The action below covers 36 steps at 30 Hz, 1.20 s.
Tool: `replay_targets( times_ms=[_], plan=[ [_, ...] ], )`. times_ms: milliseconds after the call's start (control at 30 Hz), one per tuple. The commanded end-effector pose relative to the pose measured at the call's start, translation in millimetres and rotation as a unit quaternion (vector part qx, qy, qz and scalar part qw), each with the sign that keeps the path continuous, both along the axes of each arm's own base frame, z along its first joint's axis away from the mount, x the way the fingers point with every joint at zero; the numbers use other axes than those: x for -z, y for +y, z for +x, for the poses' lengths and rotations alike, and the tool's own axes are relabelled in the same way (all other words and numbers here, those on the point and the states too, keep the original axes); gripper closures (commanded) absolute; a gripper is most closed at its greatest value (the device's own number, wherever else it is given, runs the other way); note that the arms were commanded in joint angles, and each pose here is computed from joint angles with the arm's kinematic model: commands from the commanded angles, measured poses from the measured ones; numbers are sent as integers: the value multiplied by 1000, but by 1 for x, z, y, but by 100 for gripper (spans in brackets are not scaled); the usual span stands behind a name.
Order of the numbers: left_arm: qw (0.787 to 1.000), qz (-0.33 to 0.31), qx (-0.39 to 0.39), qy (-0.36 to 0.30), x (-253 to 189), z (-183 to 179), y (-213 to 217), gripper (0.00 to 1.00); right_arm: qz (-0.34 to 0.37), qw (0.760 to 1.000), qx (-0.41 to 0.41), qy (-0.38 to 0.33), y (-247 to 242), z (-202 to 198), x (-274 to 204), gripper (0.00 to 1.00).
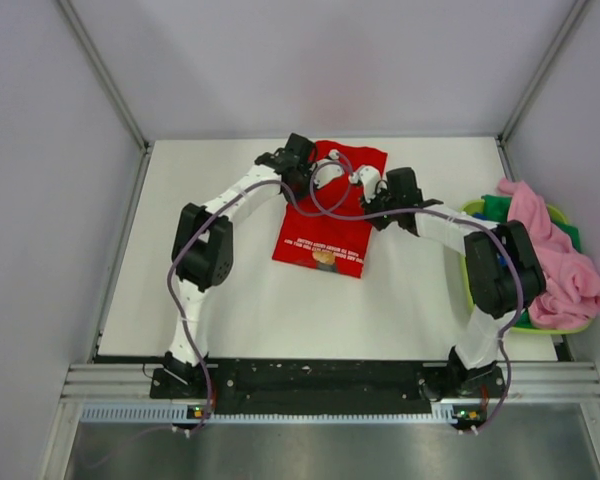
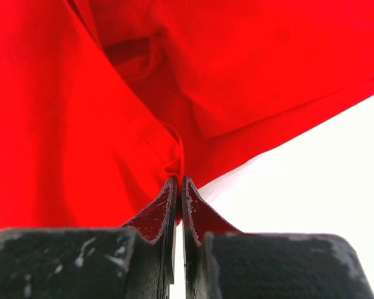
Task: Fold and stack the t-shirts
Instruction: Fold the folded rectangular tshirt in 1/3 of the way
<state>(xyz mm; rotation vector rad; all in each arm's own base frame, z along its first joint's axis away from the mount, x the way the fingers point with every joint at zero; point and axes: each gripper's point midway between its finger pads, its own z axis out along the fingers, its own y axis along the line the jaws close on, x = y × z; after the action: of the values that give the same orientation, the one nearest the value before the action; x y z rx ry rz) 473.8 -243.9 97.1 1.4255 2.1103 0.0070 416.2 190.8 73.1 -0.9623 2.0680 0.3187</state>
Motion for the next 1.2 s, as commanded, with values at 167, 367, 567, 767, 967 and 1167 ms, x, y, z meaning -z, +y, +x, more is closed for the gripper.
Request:
replay_targets(
  times_ms=[167, 367, 567, 767, 967, 1167],
  plan=[
    [999, 17, -9, -41, -2, 29, -6, 100, -29, 998, 18, -44, -5, 41, -7, 100],
    [997, 21, -37, -72, 0, 49, -6, 76, -56, 994, 70, -67, -21, 64, 0, 89],
    [981, -2, -101, -168, -63, 94, 5, 41, -2, 983, 159, -94, -59, 92, -50, 57],
    [991, -81, 6, -105, -93, 35, 3, 44, 23, 988, -32, -152, -16, 17, -97, 49],
    [968, -67, 239, -26, -34, -87, 10, 46, -69, 946, -269, -167, 29, -103, -52, 41],
    [956, -40, 290, 26, 16, -132, 23, 40, -156, 926, -322, -118, 47, -137, 2, 41]
  ],
)
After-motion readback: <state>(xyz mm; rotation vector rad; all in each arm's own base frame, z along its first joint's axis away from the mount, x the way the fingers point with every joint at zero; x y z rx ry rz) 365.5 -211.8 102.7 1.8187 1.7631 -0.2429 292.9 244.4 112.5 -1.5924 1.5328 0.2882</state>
